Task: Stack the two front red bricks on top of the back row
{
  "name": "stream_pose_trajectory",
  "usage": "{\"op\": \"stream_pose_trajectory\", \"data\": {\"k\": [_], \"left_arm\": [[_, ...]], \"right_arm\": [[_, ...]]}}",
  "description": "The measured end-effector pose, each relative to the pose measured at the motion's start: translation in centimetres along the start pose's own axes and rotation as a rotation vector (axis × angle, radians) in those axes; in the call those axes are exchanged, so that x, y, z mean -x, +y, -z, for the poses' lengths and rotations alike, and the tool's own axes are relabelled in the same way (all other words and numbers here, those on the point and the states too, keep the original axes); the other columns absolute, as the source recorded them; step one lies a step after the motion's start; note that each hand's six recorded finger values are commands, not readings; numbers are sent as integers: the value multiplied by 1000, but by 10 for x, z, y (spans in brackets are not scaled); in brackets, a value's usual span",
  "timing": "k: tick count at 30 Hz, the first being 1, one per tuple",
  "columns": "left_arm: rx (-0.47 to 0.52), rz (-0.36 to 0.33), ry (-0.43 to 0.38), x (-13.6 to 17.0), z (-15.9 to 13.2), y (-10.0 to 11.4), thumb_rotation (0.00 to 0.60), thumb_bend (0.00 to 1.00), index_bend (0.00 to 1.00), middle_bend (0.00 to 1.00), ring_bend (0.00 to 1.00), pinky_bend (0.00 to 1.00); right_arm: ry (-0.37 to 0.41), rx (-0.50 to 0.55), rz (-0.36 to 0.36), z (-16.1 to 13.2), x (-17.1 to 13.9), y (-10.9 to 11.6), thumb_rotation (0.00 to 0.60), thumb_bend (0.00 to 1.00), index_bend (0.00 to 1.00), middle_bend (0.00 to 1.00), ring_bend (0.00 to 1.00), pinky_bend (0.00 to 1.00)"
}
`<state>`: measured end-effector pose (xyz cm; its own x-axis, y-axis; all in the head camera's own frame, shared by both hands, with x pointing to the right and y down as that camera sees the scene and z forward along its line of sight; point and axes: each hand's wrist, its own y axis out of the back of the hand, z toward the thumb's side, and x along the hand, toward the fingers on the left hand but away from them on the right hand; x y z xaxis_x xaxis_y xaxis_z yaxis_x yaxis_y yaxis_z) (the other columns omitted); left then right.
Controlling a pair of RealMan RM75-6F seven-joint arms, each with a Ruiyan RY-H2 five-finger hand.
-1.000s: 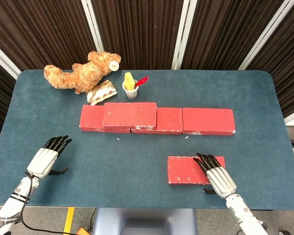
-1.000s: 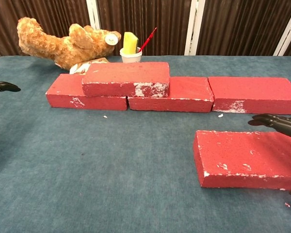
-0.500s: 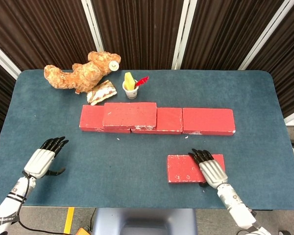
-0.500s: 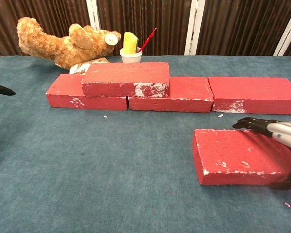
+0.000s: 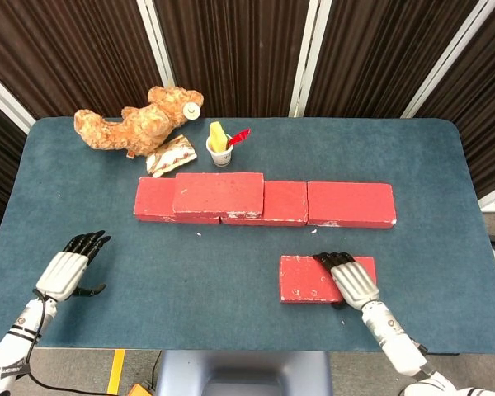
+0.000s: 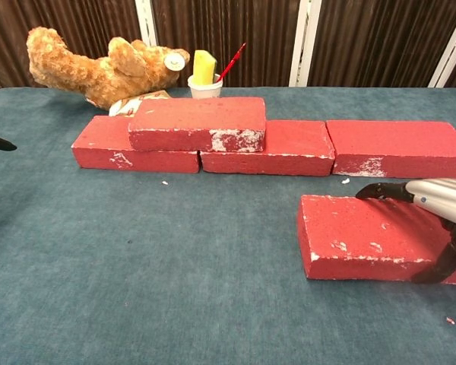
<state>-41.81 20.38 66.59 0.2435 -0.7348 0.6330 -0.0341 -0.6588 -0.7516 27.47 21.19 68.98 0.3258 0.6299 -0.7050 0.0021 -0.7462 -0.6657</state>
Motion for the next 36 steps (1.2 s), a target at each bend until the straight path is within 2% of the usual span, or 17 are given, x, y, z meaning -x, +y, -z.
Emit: {"op": "stream_pose_trajectory", "data": {"k": [4, 7, 13, 15, 22, 27, 30, 36], "left_arm": [[12, -16, 17, 6, 4, -1, 600, 208, 0, 0, 0, 77], [10, -49, 35, 15, 6, 0, 600, 209, 0, 0, 0, 63], [-13, -129, 104, 45, 15, -1, 600, 211, 0, 0, 0, 55], [-32, -132, 122, 46, 17, -1, 600, 215, 0, 0, 0, 52], [-42, -181, 145, 35, 20, 12, 600, 223, 0, 0, 0, 47], [-60, -207, 162, 30, 27, 19, 600, 229, 0, 0, 0, 47], [-67, -197, 175, 27, 33, 17, 600, 229, 0, 0, 0, 46], [-63, -195, 183, 24, 37, 16, 600, 230, 0, 0, 0, 47]], "right_arm": [[-4, -6, 44, 3, 3, 18, 600, 207, 776, 599, 495, 591], [-18, -10, 92, 10, 8, 41, 600, 208, 776, 599, 496, 591], [-39, -37, 192, 23, 19, 108, 600, 208, 776, 599, 496, 588], [-30, -44, 213, 23, 26, 130, 600, 208, 776, 599, 496, 587], [-4, -77, 233, 12, 63, 180, 600, 209, 776, 599, 496, 585], [-21, -103, 225, 16, 82, 189, 600, 210, 776, 600, 496, 583], [-47, -125, 210, 24, 103, 190, 600, 210, 776, 599, 496, 580], [-86, -123, 164, 35, 138, 179, 600, 210, 776, 599, 496, 577]]}}
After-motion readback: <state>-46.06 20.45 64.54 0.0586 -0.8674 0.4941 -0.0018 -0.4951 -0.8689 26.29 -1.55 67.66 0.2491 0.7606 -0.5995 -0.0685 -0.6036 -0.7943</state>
